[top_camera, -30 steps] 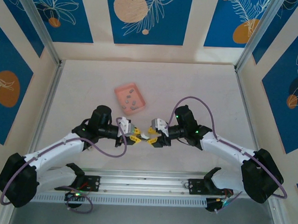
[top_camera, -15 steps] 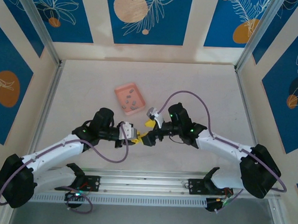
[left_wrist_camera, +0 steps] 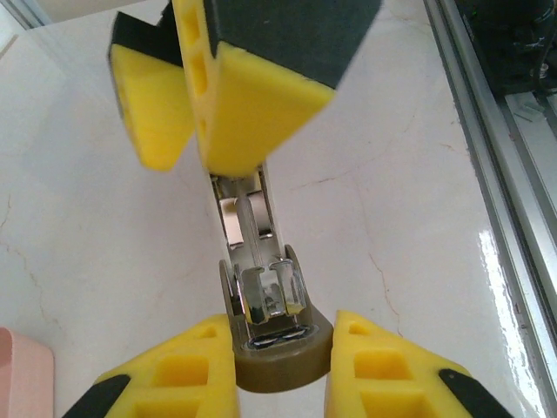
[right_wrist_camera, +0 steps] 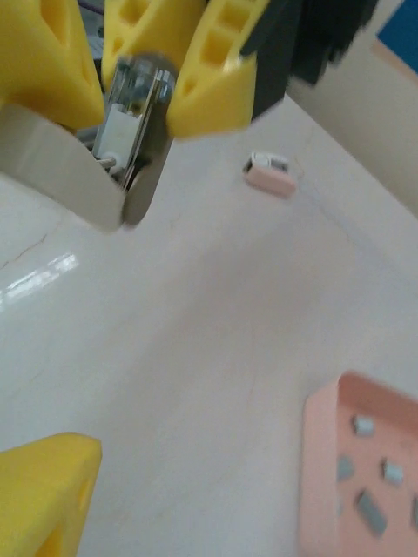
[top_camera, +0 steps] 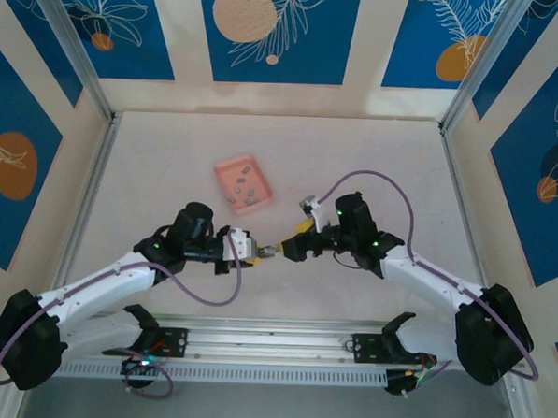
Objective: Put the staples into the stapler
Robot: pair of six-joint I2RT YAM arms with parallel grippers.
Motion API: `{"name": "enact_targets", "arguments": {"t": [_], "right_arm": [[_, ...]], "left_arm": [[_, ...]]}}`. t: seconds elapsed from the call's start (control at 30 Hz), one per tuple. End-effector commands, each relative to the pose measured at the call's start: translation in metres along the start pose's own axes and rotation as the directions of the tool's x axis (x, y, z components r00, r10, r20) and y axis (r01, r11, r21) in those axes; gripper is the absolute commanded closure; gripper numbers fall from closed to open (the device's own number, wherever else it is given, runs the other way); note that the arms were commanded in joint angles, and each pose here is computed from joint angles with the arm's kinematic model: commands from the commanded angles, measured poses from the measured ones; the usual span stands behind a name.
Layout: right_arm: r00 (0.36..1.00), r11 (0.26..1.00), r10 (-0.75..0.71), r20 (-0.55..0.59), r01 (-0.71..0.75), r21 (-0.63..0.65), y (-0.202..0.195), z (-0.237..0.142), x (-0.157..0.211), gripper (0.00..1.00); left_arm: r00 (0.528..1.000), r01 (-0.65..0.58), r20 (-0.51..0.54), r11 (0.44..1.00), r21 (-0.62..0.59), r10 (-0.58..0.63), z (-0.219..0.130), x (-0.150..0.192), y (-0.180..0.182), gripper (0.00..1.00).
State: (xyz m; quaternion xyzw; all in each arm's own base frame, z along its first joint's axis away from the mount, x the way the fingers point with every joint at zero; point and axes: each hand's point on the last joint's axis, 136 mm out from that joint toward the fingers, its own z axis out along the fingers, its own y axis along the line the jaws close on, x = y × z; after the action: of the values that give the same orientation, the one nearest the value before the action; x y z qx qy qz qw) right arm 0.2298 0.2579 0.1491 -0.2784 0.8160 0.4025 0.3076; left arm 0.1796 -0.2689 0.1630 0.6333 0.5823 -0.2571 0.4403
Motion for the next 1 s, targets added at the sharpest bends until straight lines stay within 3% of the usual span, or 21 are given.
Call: {"name": "enact_targets", "arguments": {"t": [0.0,0.23,0.37,0.47,0.6,0.97], "right_arm": [[0.995,0.994,0.092,-0.021,-0.091,0.063,-0.018,-0.01,0.021,0.11],[0.992,0.993,0.108,0.064,-0.106,-0.045,0.003,-0.027,0.009,0.11],[0.951,0.953,0.285,0.118,-0.267,-0.144,0.012,-0.034,-0.007,0.16],[0.895,0.895,0.435,0.099,-0.417,-0.158,0.009,-0.033,-0.009,0.19],[0.836,0.833,0.539,0.105,-0.51,-0.215,0.011,-0.031,-0.015,0.26],[0.807,0.8,0.581,0.102,-0.543,-0.256,0.015,-0.029,-0.026,0.48]], "left_arm": [[0.998,-0.05,0.041,0.998,0.023,0.049,-0.004,-0.014,-0.006,0.94],[0.996,-0.047,0.075,0.999,-0.023,0.048,-0.003,-0.018,0.0,0.94],[0.989,-0.032,0.14,0.997,-0.076,0.042,0.0,-0.024,0.006,0.93],[0.982,-0.027,0.181,0.992,-0.124,0.049,0.001,-0.029,0.013,0.92],[0.977,-0.039,0.203,0.991,-0.127,0.064,0.002,-0.032,0.013,0.9],[0.97,-0.027,0.236,0.987,-0.156,0.064,0.0,-0.037,0.016,0.9]]}}
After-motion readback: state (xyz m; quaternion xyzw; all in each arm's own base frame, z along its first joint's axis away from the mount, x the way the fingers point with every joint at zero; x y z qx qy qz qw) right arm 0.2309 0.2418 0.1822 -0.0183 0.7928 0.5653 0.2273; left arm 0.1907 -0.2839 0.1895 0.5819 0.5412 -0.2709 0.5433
